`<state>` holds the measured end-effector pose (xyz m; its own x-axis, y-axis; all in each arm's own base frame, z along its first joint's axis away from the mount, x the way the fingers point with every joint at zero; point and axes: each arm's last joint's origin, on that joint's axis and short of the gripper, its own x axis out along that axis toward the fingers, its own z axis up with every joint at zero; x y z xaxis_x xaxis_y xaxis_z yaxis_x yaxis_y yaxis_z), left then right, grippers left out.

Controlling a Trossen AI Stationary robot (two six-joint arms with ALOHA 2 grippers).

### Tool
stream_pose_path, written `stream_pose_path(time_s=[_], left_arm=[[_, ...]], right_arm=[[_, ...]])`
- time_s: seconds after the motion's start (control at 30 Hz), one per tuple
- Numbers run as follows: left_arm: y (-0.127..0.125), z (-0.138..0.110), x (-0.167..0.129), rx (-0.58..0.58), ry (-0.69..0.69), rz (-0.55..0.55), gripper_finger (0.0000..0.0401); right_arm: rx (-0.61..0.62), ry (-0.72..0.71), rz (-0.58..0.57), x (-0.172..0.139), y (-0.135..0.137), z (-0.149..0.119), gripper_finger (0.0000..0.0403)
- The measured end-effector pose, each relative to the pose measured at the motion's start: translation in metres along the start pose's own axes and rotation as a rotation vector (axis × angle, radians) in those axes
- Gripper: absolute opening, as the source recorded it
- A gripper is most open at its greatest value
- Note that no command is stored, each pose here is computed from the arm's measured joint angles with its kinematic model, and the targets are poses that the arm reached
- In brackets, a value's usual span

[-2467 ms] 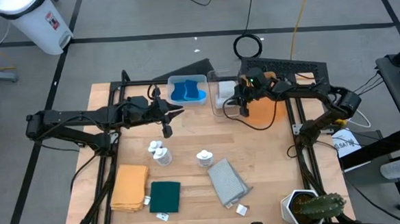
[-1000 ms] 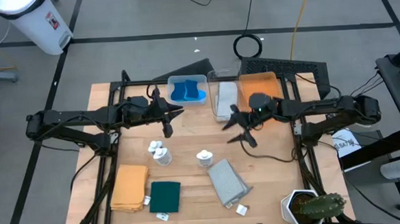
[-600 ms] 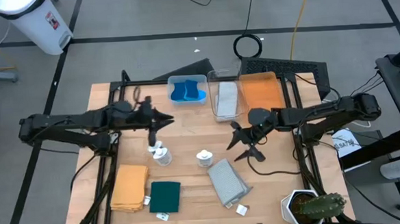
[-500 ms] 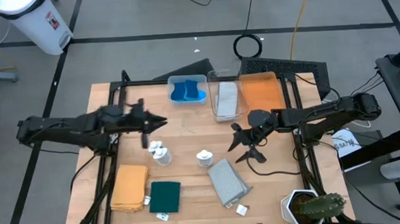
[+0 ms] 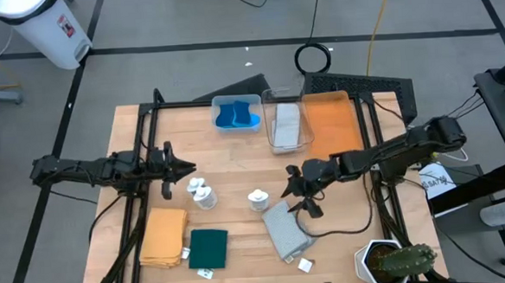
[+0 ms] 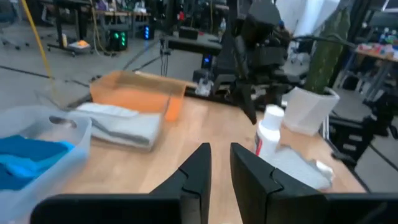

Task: Pick & Place Kitchen Items
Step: Put the gray towel into the transparent bin

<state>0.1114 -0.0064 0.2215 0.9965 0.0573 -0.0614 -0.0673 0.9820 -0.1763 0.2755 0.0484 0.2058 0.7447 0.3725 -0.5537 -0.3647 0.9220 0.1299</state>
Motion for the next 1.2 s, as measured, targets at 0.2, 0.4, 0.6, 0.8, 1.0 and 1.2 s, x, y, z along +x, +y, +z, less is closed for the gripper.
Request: stream_pose_path(time_s=[0.2,0.4,0.6,0.8,1.0,1.2], left_arm=[[0.000,-0.010,-0.007,0.024,-0.027,-0.039,0.0062],[0.002,-0.025,-0.010,-0.005,-0.029,-0.037,0.0062],[0.004,-0.032,-0.009,-0.041,-0.023,-0.032,0.0062],[0.003,-0.031,-0.009,-0.040,-0.034,-0.034,0.0062],[0.004,-0.031,-0.009,-0.041,-0.036,-0.020,0.0062],[0.004,-0.031,-0.009,-0.056,-0.035,-0.019,0.0062]], right_arm=[[0.028,0.064,0.010,0.029,-0.003,-0.016,0.0212],[0.029,0.075,-0.035,0.054,-0.012,-0.029,0.0210],[0.048,0.117,-0.086,0.064,-0.022,-0.041,0.0208],[0.071,0.157,-0.090,0.070,-0.027,-0.050,0.0208],[0.153,0.214,0.076,0.075,-0.024,-0.059,0.0208],[0.209,0.291,0.080,0.060,-0.020,-0.058,0.0208]])
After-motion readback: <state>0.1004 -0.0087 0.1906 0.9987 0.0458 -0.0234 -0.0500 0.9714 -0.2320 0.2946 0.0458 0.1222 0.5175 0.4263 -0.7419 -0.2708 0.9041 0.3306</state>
